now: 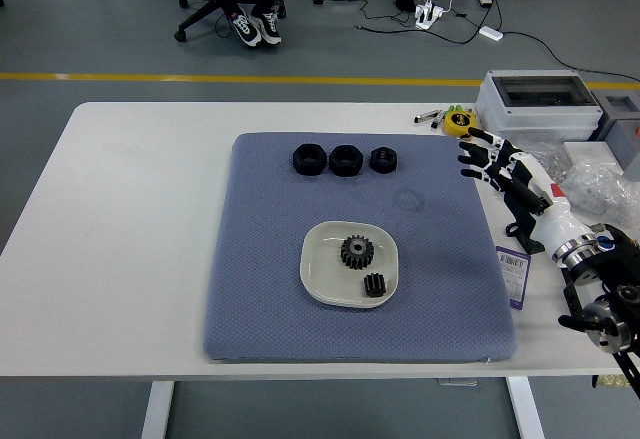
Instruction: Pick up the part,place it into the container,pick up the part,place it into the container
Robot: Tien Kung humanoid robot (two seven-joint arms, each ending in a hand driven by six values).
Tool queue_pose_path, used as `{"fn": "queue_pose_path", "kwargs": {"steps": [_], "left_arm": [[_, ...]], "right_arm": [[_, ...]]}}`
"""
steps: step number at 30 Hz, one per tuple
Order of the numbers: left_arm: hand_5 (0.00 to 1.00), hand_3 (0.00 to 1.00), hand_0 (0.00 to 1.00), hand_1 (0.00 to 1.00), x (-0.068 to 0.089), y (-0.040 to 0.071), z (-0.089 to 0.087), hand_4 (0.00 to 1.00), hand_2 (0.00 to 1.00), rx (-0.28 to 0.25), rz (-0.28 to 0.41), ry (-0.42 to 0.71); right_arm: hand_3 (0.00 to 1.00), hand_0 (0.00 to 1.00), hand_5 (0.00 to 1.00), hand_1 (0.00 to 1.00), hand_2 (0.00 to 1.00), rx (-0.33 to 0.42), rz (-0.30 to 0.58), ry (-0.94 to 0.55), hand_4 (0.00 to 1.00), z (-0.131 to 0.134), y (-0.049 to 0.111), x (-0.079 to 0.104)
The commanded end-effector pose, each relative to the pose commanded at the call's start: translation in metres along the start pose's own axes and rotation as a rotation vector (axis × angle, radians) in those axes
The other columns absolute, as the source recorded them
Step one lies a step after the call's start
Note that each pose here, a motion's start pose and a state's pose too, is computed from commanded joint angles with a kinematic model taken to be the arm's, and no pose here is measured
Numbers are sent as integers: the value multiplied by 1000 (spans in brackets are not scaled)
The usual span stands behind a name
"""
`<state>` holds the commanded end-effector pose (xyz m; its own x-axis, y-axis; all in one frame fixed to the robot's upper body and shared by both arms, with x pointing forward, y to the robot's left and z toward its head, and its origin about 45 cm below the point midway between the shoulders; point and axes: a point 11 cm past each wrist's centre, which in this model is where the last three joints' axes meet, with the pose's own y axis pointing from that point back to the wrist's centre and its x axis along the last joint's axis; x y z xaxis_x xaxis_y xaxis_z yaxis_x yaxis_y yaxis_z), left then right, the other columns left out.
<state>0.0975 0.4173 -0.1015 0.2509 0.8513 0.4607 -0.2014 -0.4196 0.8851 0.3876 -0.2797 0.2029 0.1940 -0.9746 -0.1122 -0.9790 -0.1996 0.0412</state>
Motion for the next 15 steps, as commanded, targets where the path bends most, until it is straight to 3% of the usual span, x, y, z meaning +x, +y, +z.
{"fn": "queue_pose_path", "kwargs": {"steps": [3,15], "left_arm": [[560,549,679,650,0,0,0,594,632,-1,-1,-4],[561,551,679,649,1,0,3,597,630,-8,1,-5]], "right_arm": [[957,937,826,864,880,16,67,-106,998,2,7,13],[938,937,829,867,878,26,198,-89,998,13,42,55]]}}
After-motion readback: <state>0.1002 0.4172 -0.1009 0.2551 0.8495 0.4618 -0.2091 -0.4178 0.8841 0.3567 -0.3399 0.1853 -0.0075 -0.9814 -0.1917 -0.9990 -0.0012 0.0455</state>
